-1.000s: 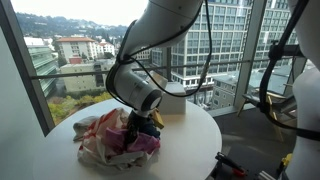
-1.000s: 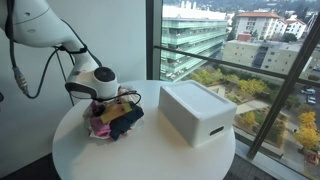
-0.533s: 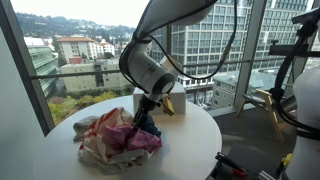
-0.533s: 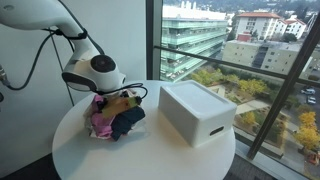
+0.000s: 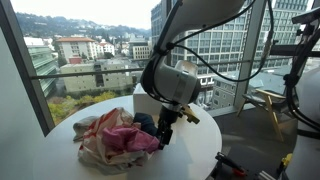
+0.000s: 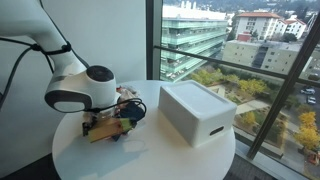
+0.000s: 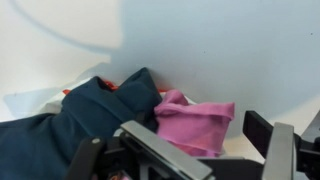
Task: Put the shirts in the plastic
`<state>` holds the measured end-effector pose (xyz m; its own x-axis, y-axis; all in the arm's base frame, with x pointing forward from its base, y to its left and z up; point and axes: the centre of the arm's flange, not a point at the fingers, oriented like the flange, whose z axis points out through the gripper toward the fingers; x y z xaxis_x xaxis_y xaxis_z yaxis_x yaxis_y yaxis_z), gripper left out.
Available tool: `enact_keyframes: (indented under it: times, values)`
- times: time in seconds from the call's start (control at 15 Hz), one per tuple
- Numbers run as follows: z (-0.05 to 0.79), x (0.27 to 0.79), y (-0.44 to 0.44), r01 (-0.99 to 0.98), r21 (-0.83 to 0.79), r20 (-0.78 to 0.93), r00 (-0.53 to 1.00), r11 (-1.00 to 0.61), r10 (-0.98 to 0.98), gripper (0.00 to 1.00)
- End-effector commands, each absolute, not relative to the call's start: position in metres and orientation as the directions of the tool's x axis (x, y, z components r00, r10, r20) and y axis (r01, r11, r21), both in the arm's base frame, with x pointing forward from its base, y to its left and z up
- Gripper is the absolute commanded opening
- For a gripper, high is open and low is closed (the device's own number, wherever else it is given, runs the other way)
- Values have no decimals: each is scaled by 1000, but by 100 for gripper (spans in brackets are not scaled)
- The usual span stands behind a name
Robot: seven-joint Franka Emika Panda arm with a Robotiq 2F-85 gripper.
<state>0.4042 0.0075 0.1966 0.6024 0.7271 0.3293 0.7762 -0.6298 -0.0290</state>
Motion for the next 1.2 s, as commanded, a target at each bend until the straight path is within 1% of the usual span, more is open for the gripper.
enact_keyframes:
  times: [0.0,0.2,0.53,1.13]
  values:
    - [223,371,27,825,-73,339,549,-561,764,100]
    - [223,362,44,859,-87,357,499,-504,790,100]
    - [223,365,82,895,-77,403,432,-440,807,100]
    - [204,392,115,901,-67,417,415,-428,809,100]
